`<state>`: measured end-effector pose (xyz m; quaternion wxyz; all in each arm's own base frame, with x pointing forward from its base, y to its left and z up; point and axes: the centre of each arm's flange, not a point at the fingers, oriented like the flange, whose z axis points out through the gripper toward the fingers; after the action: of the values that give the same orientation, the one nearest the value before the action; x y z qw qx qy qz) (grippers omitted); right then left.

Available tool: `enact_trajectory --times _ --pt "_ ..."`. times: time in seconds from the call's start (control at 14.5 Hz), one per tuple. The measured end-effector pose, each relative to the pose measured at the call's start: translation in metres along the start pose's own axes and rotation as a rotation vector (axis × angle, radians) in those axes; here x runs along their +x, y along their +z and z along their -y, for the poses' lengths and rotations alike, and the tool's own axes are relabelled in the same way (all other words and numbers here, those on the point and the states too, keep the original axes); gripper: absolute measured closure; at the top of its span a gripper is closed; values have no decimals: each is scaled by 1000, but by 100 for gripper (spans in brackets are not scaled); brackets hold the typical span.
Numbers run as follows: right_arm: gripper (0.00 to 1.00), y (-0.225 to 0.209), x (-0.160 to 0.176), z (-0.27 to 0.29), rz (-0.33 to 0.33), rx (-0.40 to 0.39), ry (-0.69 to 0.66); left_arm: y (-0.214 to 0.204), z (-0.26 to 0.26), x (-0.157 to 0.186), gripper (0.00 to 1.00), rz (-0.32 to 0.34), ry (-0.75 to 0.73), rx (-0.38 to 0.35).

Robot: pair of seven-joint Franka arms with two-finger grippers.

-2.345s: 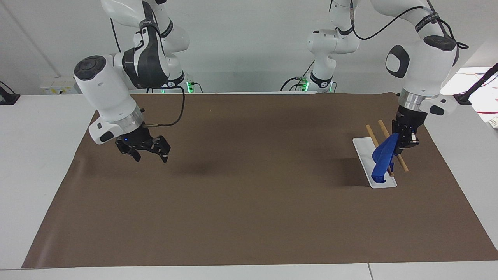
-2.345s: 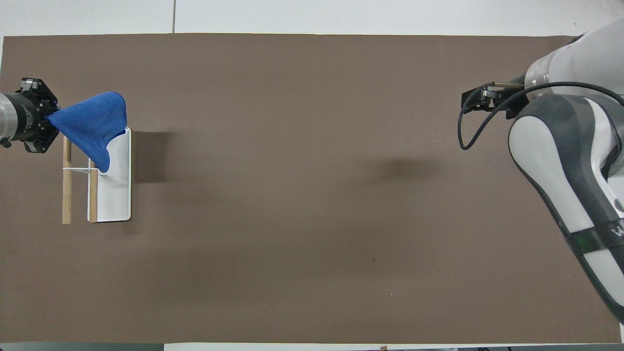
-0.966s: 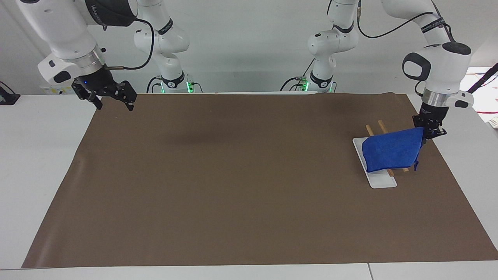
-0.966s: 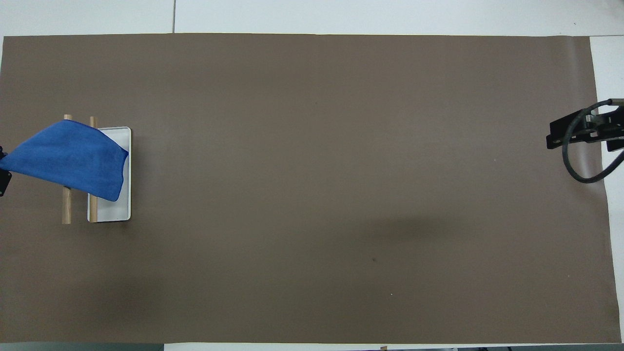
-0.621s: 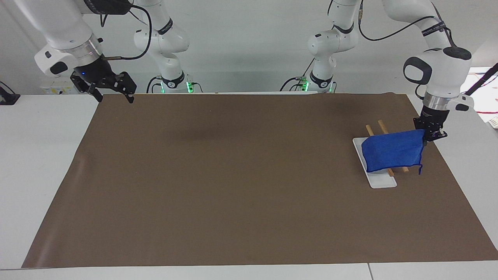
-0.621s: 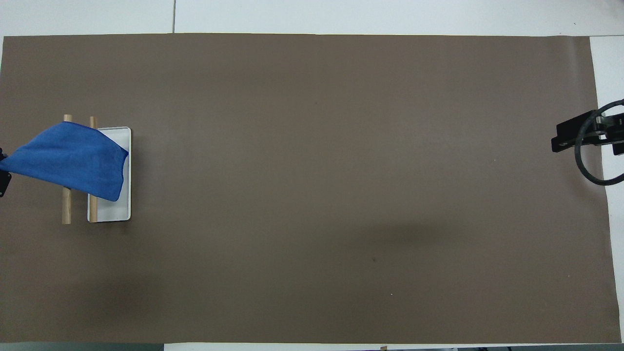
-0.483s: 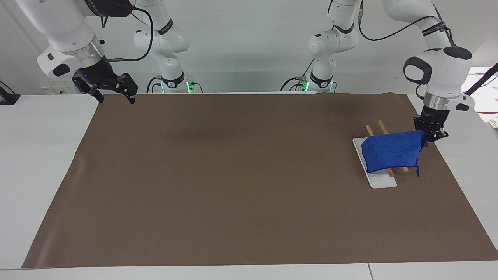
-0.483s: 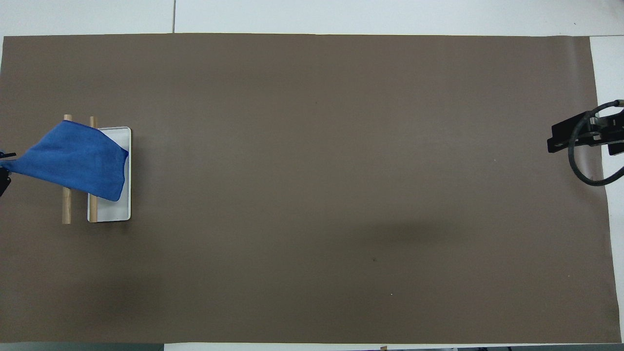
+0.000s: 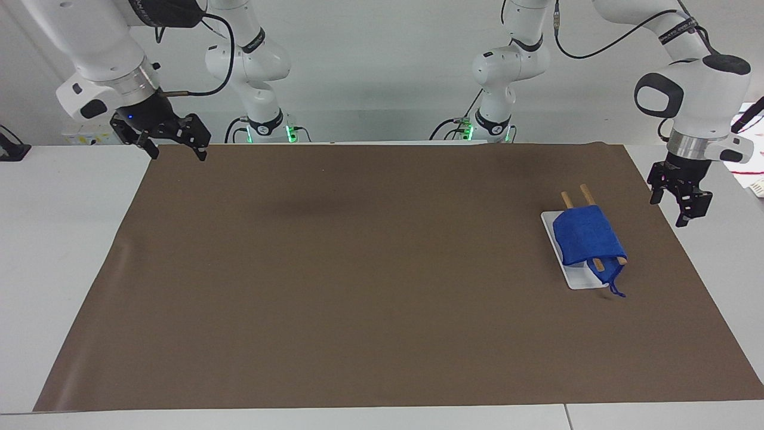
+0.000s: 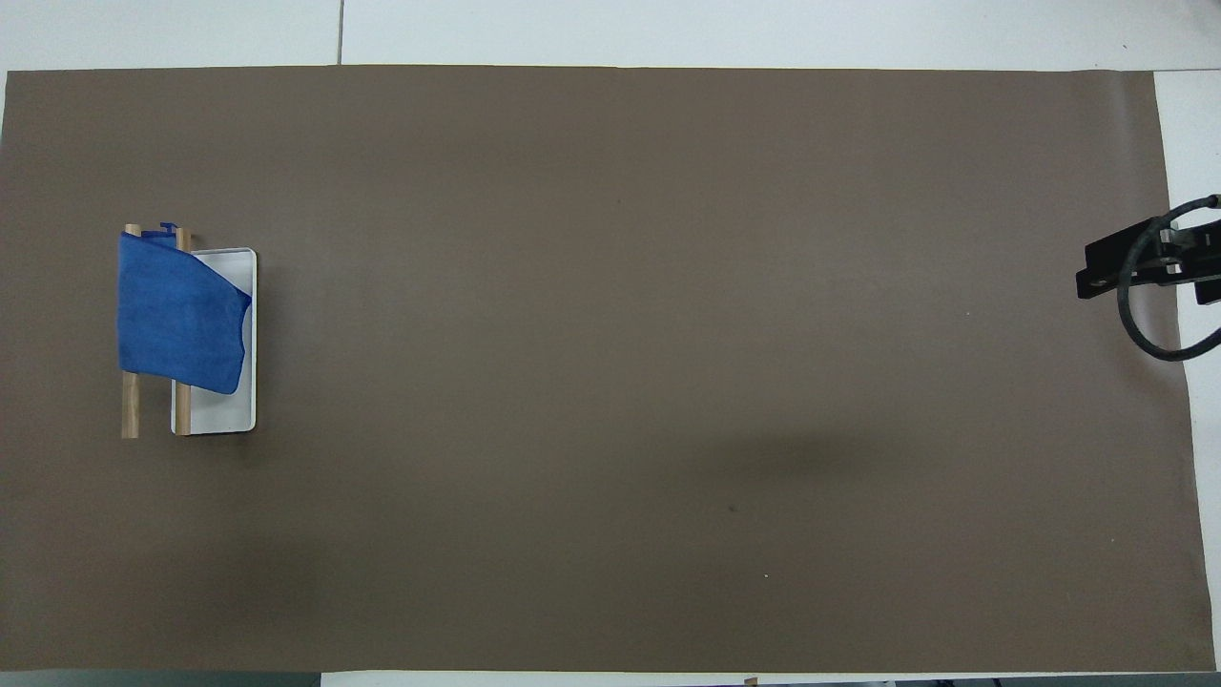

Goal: Right arm passes towel to left arm to hang

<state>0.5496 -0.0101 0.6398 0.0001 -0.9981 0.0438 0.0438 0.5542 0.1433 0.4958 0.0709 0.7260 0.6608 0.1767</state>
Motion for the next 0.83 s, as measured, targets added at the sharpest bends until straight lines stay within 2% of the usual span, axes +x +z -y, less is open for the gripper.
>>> enact_trajectory --times 0.28,0.41,0.83 --pt "0 -1 2 2 -20 1 -3 -25 -40 -51 0 21 148 -48" --pt "0 3 5 2 -30 2 -3 -31 -52 -78 0 32 285 -64" --pt "0 6 6 0 -32 0 -58 -35 -59 -128 0 71 680 -39"
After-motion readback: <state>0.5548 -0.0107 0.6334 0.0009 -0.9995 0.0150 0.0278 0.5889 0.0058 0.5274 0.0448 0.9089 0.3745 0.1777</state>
